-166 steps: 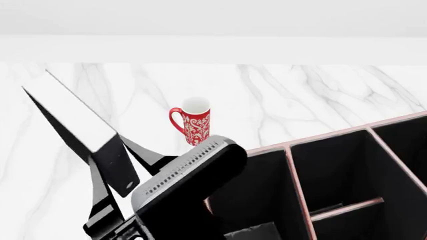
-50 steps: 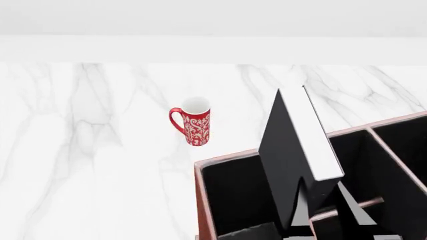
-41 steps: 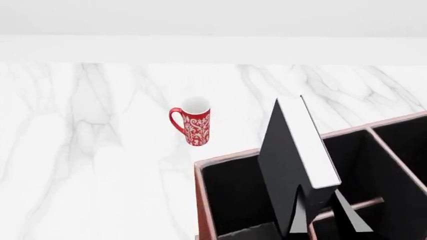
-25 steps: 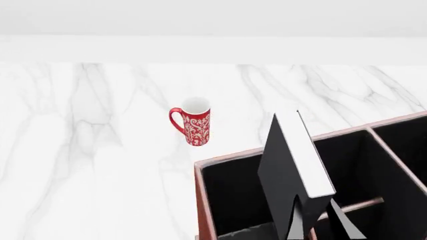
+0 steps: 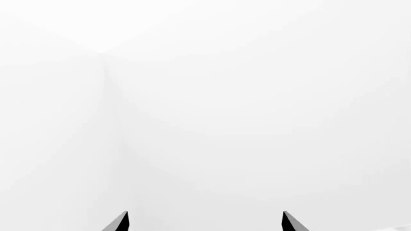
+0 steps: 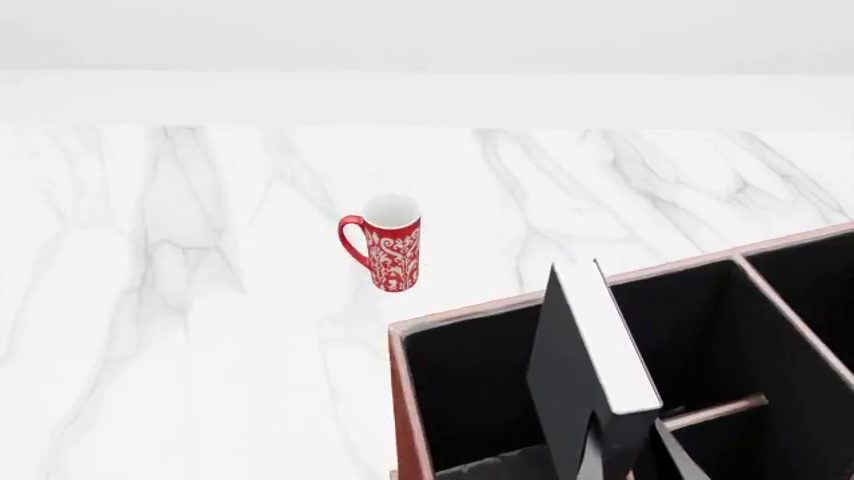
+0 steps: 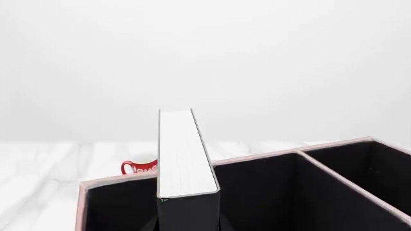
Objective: Pick up the book and place it in the left compartment of the caddy.
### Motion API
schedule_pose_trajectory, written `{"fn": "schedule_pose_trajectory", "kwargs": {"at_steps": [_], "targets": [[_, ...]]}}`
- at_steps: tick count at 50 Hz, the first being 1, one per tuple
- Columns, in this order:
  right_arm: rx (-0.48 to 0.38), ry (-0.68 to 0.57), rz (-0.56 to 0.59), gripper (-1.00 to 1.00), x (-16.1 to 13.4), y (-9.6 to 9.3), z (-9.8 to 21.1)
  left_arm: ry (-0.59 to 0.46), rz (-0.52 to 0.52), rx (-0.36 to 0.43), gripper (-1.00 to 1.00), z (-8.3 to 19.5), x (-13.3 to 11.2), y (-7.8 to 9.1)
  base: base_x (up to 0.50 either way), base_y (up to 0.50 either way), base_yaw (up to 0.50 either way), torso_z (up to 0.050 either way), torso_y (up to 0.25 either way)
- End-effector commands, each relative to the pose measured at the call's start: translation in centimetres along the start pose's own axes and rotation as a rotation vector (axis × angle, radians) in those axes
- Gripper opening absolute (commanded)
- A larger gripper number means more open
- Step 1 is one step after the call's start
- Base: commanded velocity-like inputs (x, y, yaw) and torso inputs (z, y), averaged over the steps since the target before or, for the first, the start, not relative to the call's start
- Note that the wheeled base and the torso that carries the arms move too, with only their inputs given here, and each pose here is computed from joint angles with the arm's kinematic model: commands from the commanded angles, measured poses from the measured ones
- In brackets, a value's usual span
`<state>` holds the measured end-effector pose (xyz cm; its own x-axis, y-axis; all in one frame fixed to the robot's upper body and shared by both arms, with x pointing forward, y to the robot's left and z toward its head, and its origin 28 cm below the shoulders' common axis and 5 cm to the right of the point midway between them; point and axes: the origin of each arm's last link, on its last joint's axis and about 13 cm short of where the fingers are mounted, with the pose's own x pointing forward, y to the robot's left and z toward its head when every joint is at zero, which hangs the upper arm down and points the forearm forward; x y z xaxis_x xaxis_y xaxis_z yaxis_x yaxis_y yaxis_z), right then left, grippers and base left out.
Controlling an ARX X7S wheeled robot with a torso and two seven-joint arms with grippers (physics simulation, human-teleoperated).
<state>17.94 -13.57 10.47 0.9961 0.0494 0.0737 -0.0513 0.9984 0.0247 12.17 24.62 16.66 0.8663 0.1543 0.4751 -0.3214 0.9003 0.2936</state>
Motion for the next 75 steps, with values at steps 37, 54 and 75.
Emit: {"fn": "schedule_pose_trajectory", "kwargs": {"at_steps": [37,54,75], "targets": [[-0.075,0.031,-0.004,-1.0,2.1,-0.3,-3.4,0.017,0.021,0.002,1.0,-0.1,-0.3,0.3,0.0,0.0,0.0,0.0,0.001],[-0.067,0.057,-0.007,-1.0,2.2,-0.5,-4.4,0.017,0.019,0.002,1.0,-0.1,-0.2,0.2,0.0,0.0,0.0,0.001,0.001],[-0.051,0.057,0.016,-1.0,2.2,-0.2,-4.5,0.019,0.017,0.001,1.0,-0.1,-0.2,0.1,0.0,0.0,0.0,0.0,0.001]]}}
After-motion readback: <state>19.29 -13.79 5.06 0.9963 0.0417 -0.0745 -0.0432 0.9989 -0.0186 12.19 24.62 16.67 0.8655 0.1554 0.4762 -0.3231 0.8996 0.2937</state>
